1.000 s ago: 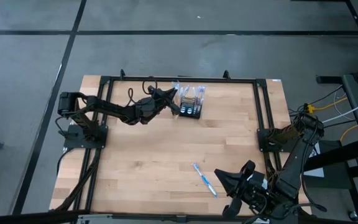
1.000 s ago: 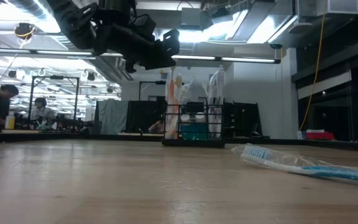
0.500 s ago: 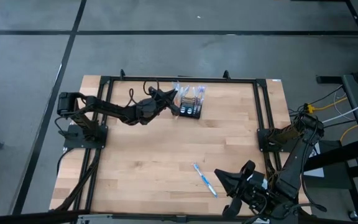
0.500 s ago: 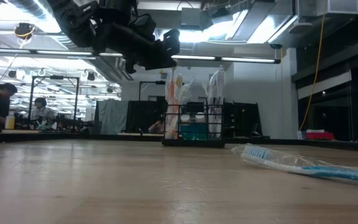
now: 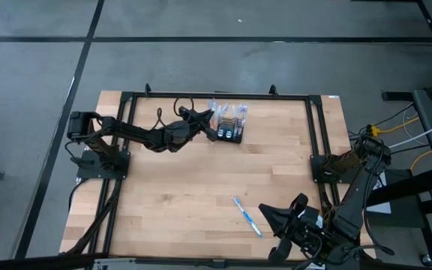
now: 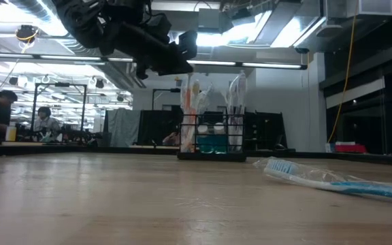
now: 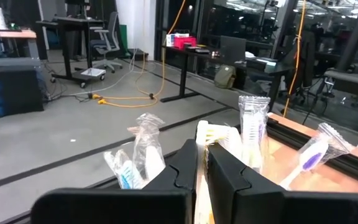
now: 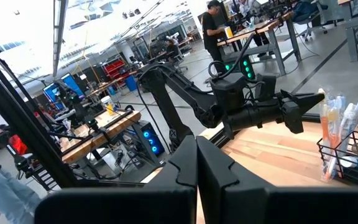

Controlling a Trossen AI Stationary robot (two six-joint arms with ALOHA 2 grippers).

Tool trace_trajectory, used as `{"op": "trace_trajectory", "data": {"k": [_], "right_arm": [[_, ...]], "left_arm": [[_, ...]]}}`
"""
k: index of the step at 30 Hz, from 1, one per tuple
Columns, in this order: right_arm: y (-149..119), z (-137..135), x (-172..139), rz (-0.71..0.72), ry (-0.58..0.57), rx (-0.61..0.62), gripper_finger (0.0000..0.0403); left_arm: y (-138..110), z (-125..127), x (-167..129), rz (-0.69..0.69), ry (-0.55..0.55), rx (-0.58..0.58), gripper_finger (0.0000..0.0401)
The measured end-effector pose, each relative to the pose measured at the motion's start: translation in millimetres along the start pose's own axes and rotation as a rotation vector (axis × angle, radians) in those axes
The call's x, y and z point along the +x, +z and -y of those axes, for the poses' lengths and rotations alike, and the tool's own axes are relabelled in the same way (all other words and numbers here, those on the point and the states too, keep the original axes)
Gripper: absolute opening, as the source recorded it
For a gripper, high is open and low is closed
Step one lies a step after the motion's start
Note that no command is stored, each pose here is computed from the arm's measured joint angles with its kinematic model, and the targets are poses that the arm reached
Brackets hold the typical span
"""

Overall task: Pick & Place toothbrushing station
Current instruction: Put the orange toothbrush into the left section of the mesh organizer

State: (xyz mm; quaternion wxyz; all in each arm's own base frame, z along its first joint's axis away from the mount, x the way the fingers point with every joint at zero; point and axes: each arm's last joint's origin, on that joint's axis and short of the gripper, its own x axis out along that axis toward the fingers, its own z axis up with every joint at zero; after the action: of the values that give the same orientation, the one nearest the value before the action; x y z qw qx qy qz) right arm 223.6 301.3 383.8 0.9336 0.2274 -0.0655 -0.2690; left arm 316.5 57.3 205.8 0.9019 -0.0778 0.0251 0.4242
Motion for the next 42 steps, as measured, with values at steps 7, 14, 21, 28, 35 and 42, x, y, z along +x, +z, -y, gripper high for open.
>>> {"op": "trace_trajectory", "data": {"k": [7, 14, 21, 28, 35, 42], "right_arm": [[0.0, 0.0, 0.1, 0.0, 0.0, 0.0, 0.0], [0.0, 0.0, 0.0, 0.0, 0.0, -0.004, 0.0], [0.0, 0.0, 0.1, 0.0, 0.0, -0.004, 0.0], [0.0, 0.0, 0.1, 0.0, 0.0, -0.004, 0.0], [0.0, 0.0, 0.1, 0.0, 0.0, -0.004, 0.0], [0.0, 0.0, 0.3, 0.0, -0.001, -0.005, 0.0]], "left_arm": [[0.4, 0.9, 0.3, 0.005, -0.033, 0.018, 0.001], [3.0, -0.4, 1.7, 0.03, -0.028, 0.022, 0.001], [8.1, -6.8, 8.2, 0.065, -0.05, 0.021, 0.001], [-4.6, -2.5, 6.9, 0.033, -0.052, 0.038, 0.001], [-12.8, 5.2, 2.4, 0.068, -0.072, 0.021, 0.001], [-5.8, 0.5, 2.7, 0.081, -0.049, 0.02, 0.0009]]}}
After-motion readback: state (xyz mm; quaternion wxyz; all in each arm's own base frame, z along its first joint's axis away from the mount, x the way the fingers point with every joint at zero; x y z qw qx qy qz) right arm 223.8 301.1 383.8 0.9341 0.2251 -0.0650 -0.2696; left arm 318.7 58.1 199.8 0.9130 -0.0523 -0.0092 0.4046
